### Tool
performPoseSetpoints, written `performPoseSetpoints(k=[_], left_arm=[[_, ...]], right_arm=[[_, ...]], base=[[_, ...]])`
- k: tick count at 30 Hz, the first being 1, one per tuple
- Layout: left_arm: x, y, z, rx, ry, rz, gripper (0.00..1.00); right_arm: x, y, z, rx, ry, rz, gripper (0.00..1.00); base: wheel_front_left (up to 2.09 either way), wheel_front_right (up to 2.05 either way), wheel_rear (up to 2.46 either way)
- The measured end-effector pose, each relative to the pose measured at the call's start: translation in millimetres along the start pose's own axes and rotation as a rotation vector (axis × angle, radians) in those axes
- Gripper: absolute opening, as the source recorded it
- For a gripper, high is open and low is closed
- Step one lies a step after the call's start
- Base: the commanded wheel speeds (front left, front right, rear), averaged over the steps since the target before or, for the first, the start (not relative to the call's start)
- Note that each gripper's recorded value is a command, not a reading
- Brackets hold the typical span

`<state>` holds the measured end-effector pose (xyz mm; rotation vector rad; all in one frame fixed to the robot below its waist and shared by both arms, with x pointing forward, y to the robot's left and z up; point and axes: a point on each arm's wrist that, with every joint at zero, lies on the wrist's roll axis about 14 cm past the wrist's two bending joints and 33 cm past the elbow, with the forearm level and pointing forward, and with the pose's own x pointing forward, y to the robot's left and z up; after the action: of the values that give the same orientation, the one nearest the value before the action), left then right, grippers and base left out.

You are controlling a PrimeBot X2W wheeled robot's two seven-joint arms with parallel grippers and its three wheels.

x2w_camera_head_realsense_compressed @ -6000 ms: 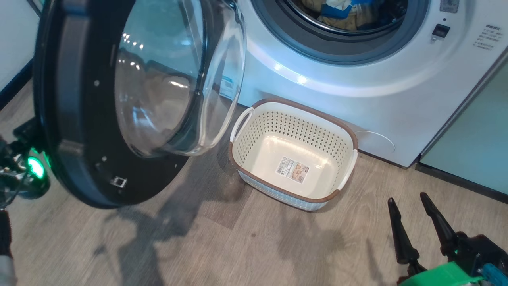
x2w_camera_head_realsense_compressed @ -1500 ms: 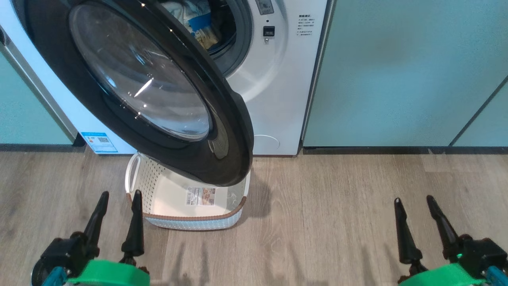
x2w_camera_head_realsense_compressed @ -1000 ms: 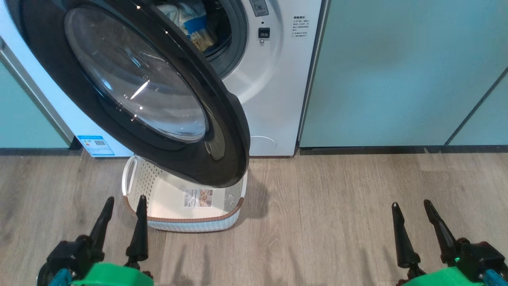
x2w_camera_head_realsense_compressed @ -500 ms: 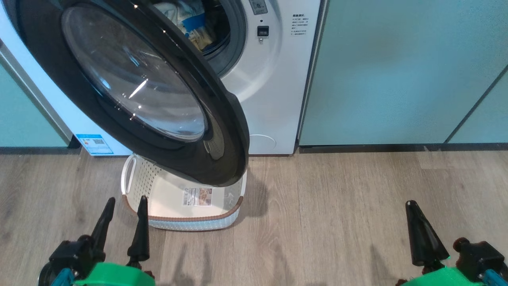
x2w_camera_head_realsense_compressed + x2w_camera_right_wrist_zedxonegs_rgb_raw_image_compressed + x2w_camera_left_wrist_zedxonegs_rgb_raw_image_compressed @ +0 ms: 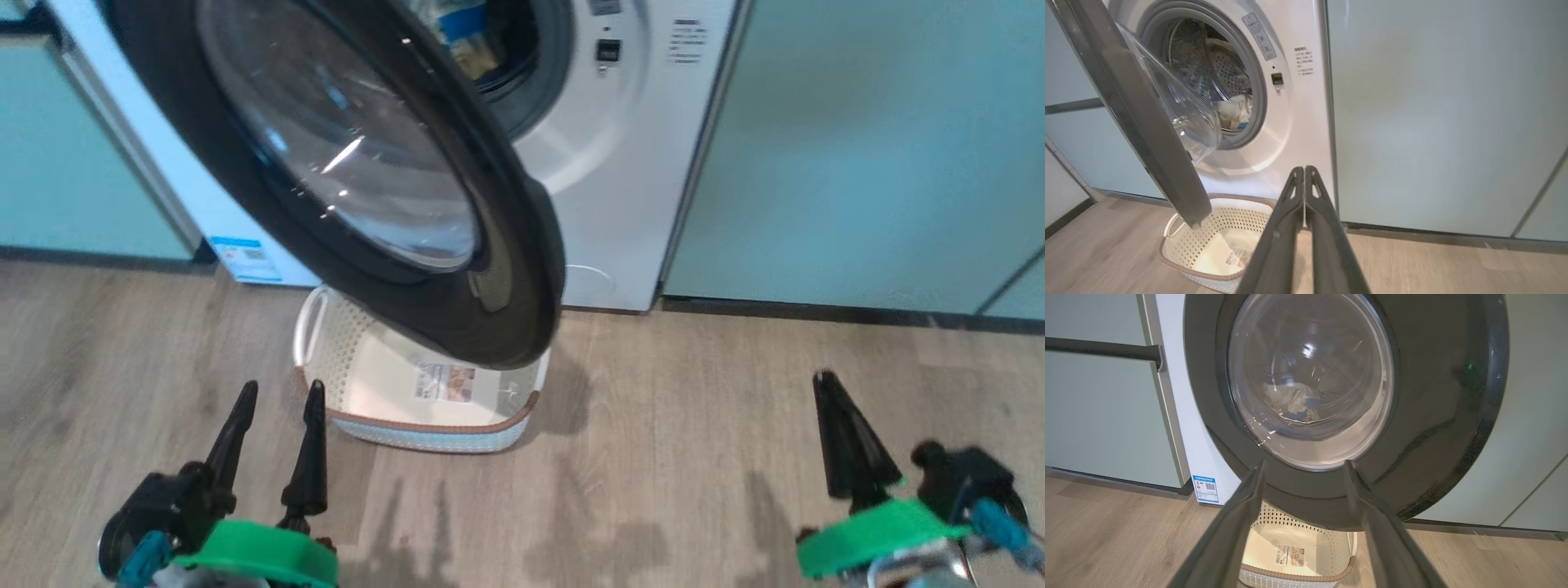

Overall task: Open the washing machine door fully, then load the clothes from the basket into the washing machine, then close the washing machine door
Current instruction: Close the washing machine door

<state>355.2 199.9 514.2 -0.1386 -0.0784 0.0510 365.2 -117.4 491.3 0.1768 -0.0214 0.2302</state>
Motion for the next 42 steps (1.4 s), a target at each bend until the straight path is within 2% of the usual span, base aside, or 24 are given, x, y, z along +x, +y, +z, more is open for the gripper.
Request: performPoseSetpoints(k=[11, 16, 21, 27, 30, 33, 38, 42], left_arm=[[-10, 22, 7, 0.004, -0.022, 0.075, 1.0], [-19, 34, 6, 0.009, -0.017, 0.119, 1.0], [-21, 41, 11, 0.013, -0.035, 0.147, 1.0], [-23, 43, 14, 0.015, -0.05, 0.154, 1.0], [-23, 43, 16, 0.014, -0.056, 0.154, 1.0], [-24, 43, 19, 0.014, -0.064, 0.154, 1.0], [-25, 44, 23, 0.014, -0.077, 0.157, 1.0], [-26, 44, 24, 0.014, -0.083, 0.162, 1.0]], right_arm=[[75, 62, 8, 0.034, -0.027, 0.218, 0.0], [105, 81, 31, 0.045, -0.09, 0.274, 0.0], [127, 102, 71, 0.038, -0.204, 0.337, 0.0], [126, 146, 147, 0.036, -0.418, 0.478, 0.0], [110, 173, 179, 0.031, -0.52, 0.571, 0.0], [91, 195, 196, 0.043, -0.577, 0.653, 0.0], [72, 221, 177, 0.046, -0.527, 0.743, 0.0], [65, 231, 118, 0.041, -0.349, 0.769, 0.0]], base=[[0.0, 0.0, 0.0], [0.0, 0.0, 0.0], [0.0, 0.0, 0.0], [0.0, 0.0, 0.0], [0.0, 0.0, 0.0], [0.0, 0.0, 0.0], [0.0, 0.0, 0.0], [0.0, 0.0, 0.0]])
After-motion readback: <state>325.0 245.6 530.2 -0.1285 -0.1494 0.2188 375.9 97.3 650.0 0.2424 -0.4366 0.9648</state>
